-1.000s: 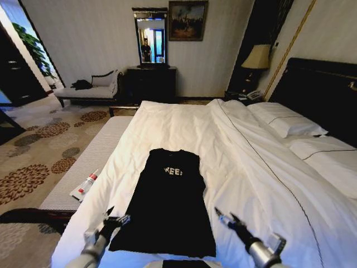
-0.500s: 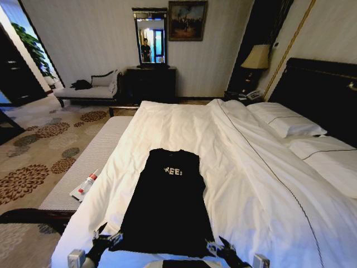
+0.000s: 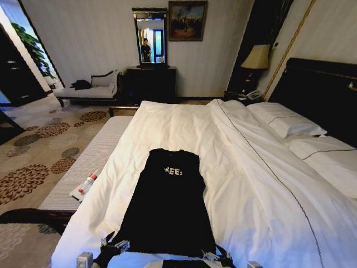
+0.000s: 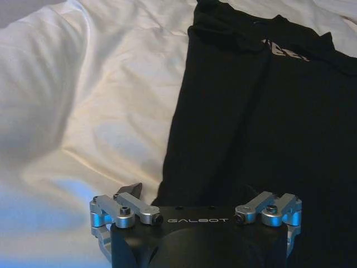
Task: Fold the clothes on the bed.
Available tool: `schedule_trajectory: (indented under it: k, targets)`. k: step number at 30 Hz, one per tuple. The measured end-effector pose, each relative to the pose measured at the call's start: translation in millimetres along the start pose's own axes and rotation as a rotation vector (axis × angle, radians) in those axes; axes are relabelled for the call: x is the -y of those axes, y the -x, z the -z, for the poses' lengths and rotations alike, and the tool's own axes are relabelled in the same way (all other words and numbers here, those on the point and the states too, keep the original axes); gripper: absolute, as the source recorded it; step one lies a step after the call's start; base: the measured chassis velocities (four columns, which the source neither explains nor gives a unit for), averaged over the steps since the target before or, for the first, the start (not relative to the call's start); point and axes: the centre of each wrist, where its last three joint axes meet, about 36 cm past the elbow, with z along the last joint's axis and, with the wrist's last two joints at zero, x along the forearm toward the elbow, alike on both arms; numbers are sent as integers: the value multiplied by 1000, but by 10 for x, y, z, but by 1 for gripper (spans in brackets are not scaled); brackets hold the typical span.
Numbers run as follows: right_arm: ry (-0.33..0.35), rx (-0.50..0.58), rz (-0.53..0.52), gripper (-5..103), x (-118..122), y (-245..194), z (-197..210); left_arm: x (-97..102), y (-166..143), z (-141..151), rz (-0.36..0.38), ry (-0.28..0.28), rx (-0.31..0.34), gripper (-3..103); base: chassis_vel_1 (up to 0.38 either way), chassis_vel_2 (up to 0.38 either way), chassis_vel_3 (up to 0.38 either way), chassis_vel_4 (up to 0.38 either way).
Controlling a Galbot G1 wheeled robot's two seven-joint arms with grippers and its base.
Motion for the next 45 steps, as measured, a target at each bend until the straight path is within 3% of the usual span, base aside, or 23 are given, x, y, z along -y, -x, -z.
schedule_trajectory:
  k: [9, 11, 13, 14, 15, 18, 20, 21, 23, 24, 26, 27, 29, 30, 31, 33, 35, 38, 45]
  targets:
    - [-6, -6, 6, 101, -2, 25, -24, 142, -5, 6, -36, 8, -9, 98, 0, 0, 0, 0]
    - [-10, -8, 7, 97, -12, 27, -31, 150, -10, 4, -31, 10, -12, 97, 0, 0, 0, 0]
    - [-9, -8, 11, 82, -31, 31, -36, 130, -26, -2, -17, 13, -17, 88, 0, 0, 0, 0]
    - [-9, -8, 11, 82, -31, 31, -36, 130, -26, -2, -17, 13, -17, 88, 0, 0, 0, 0]
    - [-10, -8, 13, 82, -38, 32, -40, 115, -30, -8, -10, 13, -19, 83, 0, 0, 0, 0]
    - [-4, -8, 19, 65, -77, 41, -71, 54, -49, -27, 8, 12, -23, 66, 0, 0, 0, 0]
    - [-3, -9, 20, 60, -88, 44, -81, 44, -53, -31, 8, 11, -24, 66, 0, 0, 0, 0]
    - [-3, -9, 21, 60, -99, 47, -93, 35, -56, -38, 8, 11, -25, 60, 0, 0, 0, 0]
    - [-5, -11, 23, 49, -126, 55, -122, 21, -61, -53, 8, 15, -25, 50, 0, 0, 0, 0]
    - [-5, -11, 23, 49, -126, 55, -122, 21, -61, -53, 8, 15, -25, 50, 0, 0, 0, 0]
    - [-5, -10, 23, 38, -135, 54, -133, 22, -71, -64, 5, 14, -26, 44, 0, 0, 0, 0]
    - [-8, -9, 22, 33, -140, 48, -144, 25, -83, -75, 2, 16, -27, 34, 0, 0, 0, 0]
    - [-9, -9, 21, 27, -142, 41, -154, 28, -96, -86, 0, 19, -27, 34, 0, 0, 0, 0]
    - [-12, -9, 20, 22, -148, 32, -162, 29, -120, -106, -2, 23, -28, 23, 0, 0, 0, 0]
    - [-13, -8, 20, 22, -154, 26, -161, 28, -134, -116, -3, 24, -28, 23, 0, 0, 0, 0]
    - [-16, -7, 20, 12, -163, 15, -155, 22, -170, -141, -3, 25, -30, 12, 0, 0, 0, 0]
    - [-19, -7, 20, 6, -164, 7, -150, 18, -191, -157, -3, 25, -30, 12, 0, 0, 0, 0]
    - [-45, -20, 16, 1, -144, -42, -141, -11, -251, -201, 7, 25, -26, 1, 0, 0, 0, 0]
    - [-96, -57, 1, 0, -111, -182, -63, -28, -442, -288, 12, 36, -36, 1, 0, 0, 0, 0]
